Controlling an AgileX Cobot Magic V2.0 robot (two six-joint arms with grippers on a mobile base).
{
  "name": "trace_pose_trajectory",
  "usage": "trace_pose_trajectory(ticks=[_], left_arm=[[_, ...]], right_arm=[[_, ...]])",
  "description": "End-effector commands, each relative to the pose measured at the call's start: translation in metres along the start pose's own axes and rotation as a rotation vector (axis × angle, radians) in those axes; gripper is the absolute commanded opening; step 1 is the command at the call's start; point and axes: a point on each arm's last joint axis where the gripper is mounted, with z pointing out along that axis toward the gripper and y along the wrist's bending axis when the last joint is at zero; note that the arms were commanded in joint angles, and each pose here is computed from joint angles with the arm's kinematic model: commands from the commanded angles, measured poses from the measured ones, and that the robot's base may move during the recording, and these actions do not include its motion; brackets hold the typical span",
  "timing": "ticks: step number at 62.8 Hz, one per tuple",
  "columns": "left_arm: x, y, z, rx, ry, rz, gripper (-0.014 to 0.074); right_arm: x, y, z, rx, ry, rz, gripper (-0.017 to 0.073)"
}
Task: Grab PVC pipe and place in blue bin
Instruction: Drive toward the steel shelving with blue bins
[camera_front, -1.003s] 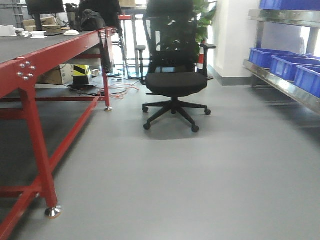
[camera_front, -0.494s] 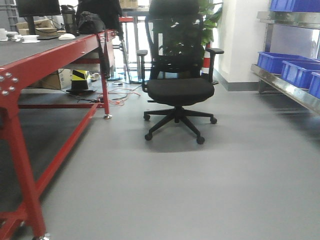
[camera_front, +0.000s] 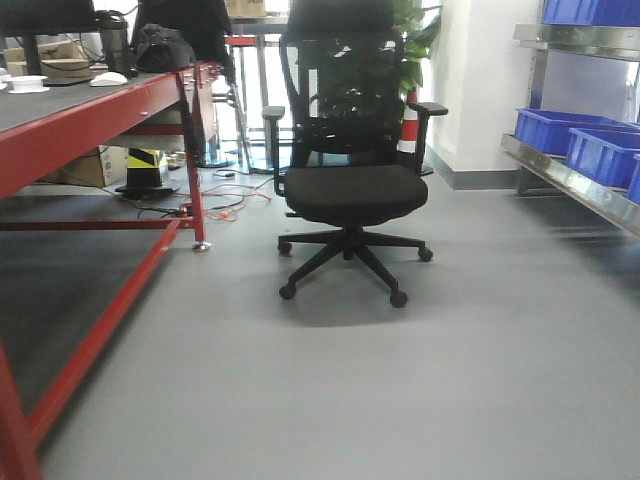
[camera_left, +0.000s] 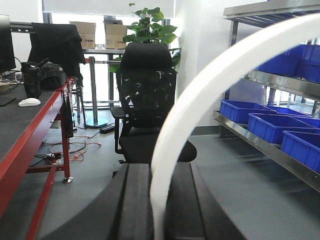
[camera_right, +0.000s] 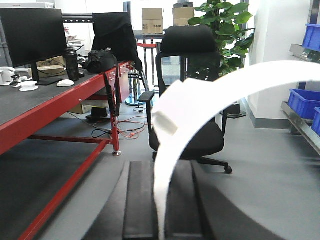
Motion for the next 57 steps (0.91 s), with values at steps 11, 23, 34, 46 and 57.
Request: trace_pose_trajectory(ticks=[11,23,34,46,57], left_arm=[[-0.0049,-0.0009,-0.0019,0.008,-0.042,-0.011,-0.0111],[-0.0049,-0.0009,-0.0019,0.008,-0.042,-0.011,-0.0111],[-0.0049,-0.0009,-0.0019,0.008,-0.042,-0.011,-0.0111],[-0.0049,-0.0009,-0.0019,0.008,-0.042,-0.011,-0.0111],[-0.0049,-0.0009,-0.0019,0.008,-0.042,-0.011,-0.0111]], right_arm=[[-0.0033,0.0003,-0.0011,-0.004,-0.030,-0.017,-0.0163],[-0.0033,0.0003,-0.0011,-0.004,-0.030,-0.017,-0.0163],[-0.0033,0.0003,-0.0011,-0.004,-0.030,-0.017,-0.0163],[-0.0033,0.0003,-0.0011,-0.004,-0.030,-0.017,-0.0163],[-0.0033,0.0003,-0.0011,-0.004,-0.030,-0.017,-0.0163]])
